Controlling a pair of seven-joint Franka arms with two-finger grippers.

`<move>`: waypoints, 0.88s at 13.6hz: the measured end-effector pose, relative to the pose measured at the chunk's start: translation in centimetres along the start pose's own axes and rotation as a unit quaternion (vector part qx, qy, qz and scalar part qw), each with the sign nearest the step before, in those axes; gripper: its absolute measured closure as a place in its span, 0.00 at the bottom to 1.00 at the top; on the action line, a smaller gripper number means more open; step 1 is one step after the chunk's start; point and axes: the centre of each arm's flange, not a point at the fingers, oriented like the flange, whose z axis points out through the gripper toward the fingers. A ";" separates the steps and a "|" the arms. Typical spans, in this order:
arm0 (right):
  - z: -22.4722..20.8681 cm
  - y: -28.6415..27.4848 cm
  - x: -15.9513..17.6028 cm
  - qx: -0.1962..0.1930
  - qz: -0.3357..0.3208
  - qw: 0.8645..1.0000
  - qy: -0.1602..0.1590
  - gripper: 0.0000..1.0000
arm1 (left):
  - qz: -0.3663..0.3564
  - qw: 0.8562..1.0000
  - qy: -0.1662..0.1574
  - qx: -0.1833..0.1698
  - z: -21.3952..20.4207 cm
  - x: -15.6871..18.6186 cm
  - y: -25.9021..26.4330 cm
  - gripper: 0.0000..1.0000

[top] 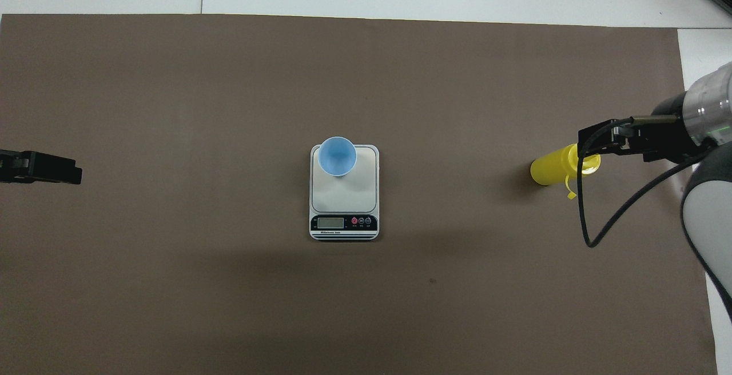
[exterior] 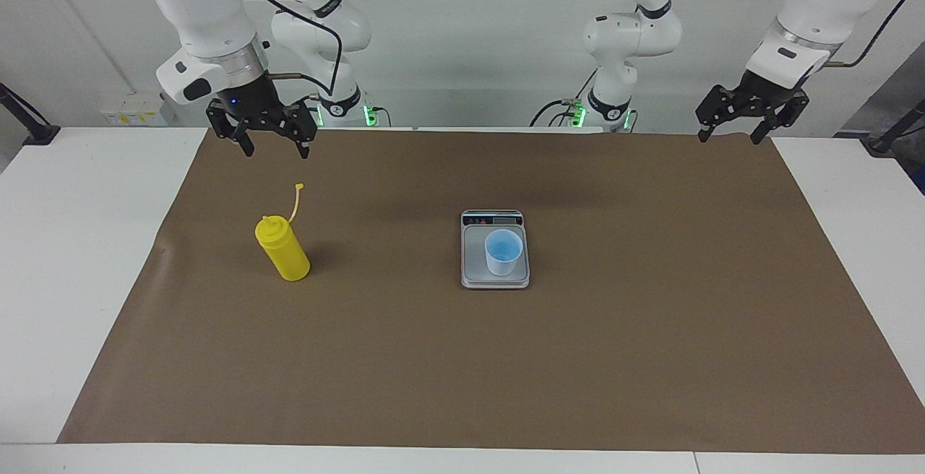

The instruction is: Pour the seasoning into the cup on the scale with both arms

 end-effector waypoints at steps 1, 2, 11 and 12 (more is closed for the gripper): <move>0.0 0.0 0.0 0.000 0.000 1.000 0.001 0.00 | 0.000 1.000 0.000 0.000 0.0 0.0 0.0 0.00; 0.0 0.0 0.0 0.000 0.000 1.000 0.003 0.00 | 0.000 1.000 0.000 0.000 0.0 0.0 0.0 0.00; 0.1 0.0 -0.3 -0.010 -0.002 1.000 0.007 0.00 | 0.000 1.000 0.000 0.000 0.0 0.0 0.0 0.00; 0.2 0.0 -0.3 -0.010 -0.002 1.000 0.006 0.00 | 0.000 1.000 0.000 0.000 0.0 0.0 0.0 0.00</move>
